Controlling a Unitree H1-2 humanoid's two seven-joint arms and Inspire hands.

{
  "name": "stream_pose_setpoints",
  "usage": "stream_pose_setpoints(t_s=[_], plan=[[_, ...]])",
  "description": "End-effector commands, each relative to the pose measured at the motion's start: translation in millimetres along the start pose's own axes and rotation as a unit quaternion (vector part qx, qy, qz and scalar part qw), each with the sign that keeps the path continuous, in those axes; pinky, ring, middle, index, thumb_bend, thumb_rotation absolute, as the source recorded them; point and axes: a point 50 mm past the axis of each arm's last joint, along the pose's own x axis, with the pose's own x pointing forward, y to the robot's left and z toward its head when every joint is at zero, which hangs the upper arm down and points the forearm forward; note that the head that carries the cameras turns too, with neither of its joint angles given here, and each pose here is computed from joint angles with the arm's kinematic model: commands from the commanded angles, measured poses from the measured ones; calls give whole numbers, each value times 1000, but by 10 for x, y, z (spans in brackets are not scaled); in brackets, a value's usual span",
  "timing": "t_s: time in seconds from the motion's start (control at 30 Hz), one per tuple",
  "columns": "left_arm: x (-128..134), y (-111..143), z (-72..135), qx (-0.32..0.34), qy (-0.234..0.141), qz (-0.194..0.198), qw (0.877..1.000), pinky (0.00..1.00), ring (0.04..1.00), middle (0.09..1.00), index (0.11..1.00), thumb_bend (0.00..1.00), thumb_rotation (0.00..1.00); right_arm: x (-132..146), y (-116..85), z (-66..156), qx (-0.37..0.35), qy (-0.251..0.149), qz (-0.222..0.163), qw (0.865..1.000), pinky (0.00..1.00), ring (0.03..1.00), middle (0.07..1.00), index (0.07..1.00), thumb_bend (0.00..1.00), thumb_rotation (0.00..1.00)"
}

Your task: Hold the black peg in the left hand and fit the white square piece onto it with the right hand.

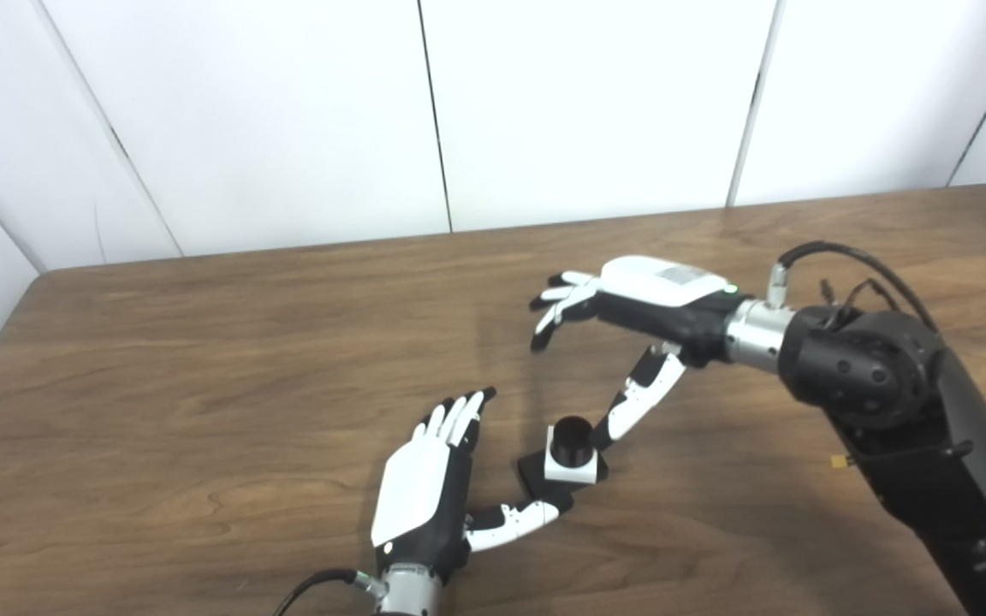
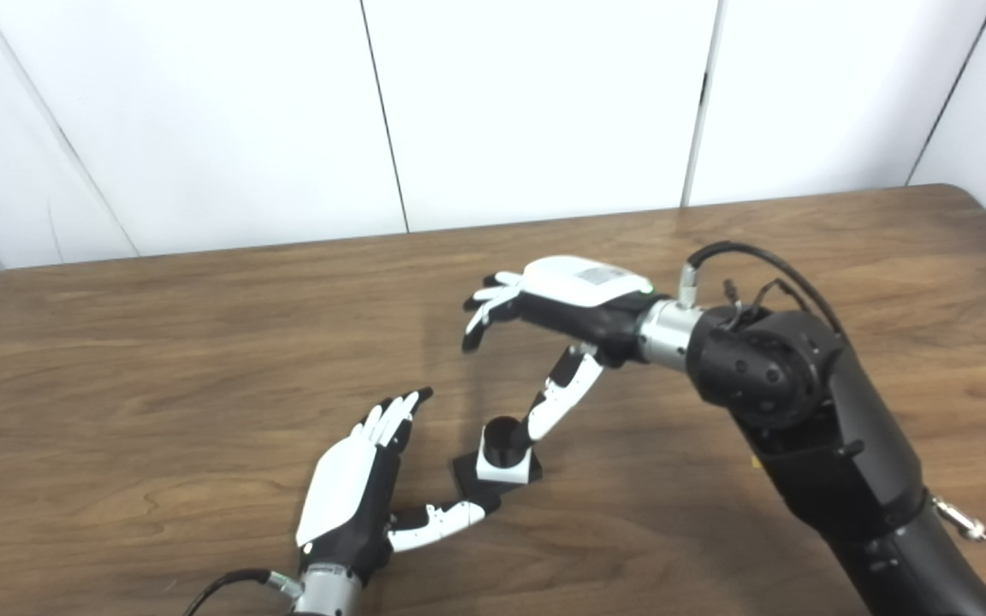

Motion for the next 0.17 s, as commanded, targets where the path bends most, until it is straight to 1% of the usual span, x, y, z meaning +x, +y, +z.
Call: stream_pose_setpoints(t_s=[0.0, 0.03, 0.1, 0.13], plan=[[-59, 151, -30, 1, -25, 20, 999, 1000, 1000, 999, 998, 897, 643, -113, -194, 1, -7, 1, -51, 999, 894, 1000, 945, 830, 957, 443], [-66, 174, -51, -7, -25, 23, 999, 1000, 1000, 1000, 999, 871, 662, -146, -183, -28, -1, 6, -55, 998, 881, 1000, 950, 858, 940, 483], [-81, 228, -94, -19, -20, 26, 999, 1000, 1000, 1000, 1000, 837, 697, -211, -140, -94, 12, 14, -65, 998, 869, 1000, 955, 888, 918, 532], [-87, 264, -115, -25, -16, 28, 999, 1000, 1000, 1000, 1000, 811, 768, -249, -109, -131, 20, 18, -70, 997, 868, 1000, 963, 912, 895, 580]])
